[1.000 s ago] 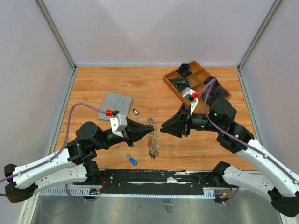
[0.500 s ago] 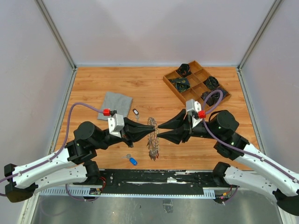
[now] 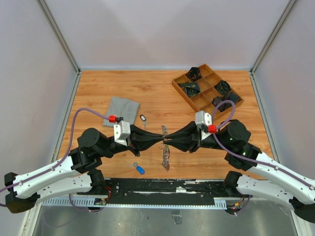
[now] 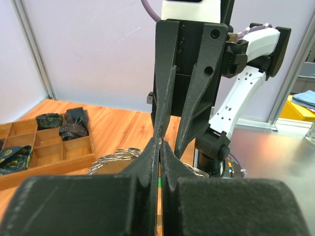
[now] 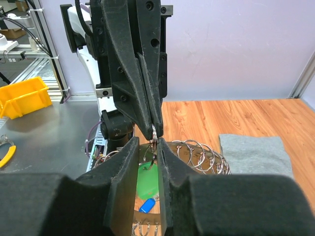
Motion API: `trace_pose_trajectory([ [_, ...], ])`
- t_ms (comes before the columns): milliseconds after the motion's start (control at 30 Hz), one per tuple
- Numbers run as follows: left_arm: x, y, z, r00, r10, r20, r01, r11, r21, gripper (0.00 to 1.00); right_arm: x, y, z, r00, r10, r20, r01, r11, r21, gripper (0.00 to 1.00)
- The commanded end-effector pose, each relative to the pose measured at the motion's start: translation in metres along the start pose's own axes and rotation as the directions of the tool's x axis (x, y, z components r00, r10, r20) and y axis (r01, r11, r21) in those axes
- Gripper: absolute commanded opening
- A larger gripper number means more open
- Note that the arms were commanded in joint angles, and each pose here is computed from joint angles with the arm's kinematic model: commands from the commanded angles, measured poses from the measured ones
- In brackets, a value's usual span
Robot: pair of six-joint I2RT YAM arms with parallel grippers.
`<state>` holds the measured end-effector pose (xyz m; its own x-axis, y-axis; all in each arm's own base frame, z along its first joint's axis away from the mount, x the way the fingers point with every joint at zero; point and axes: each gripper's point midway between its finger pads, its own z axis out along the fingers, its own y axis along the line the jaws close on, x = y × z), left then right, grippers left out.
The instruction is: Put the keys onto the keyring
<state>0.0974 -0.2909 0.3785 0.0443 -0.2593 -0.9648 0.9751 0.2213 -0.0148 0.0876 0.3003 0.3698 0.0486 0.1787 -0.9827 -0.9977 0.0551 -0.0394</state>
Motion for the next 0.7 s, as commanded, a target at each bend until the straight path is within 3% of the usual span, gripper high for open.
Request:
trace_pose_trajectory([
  [0, -0.046, -0.005, 0.0, 0.991, 0.03, 0.13, -0.033, 0.999, 0.019, 0.0, -0.007, 0.0, -0.001, 0.999, -0.024, 0.029, 0.023, 1.0, 0.011, 0.2],
  [333, -0.05, -0.007, -0.001, 0.99, 0.032, 0.138, -0.036, 0.999, 0.028, 0.01, 0.001, 0.0, 0.002, 1.0, 0.018, -0.006, -0.018, 1.0, 0.006, 0.01],
  [500, -0.048, -0.009, -0.002, 0.991, 0.028, 0.128, -0.033, 0.999, 0.039, 0.01, 0.002, 0.002, 0.001, 0.995, 0.009, -0.101, -0.01, 1.0, -0.01, 0.0],
  [667, -0.041, -0.019, 0.001, 0.996, 0.021, 0.084, -0.03, 0.994, 0.102, 0.21, 0.005, 0.004, -0.014, 0.954, -0.082, -0.288, 0.068, 0.996, -0.059, 0.0],
])
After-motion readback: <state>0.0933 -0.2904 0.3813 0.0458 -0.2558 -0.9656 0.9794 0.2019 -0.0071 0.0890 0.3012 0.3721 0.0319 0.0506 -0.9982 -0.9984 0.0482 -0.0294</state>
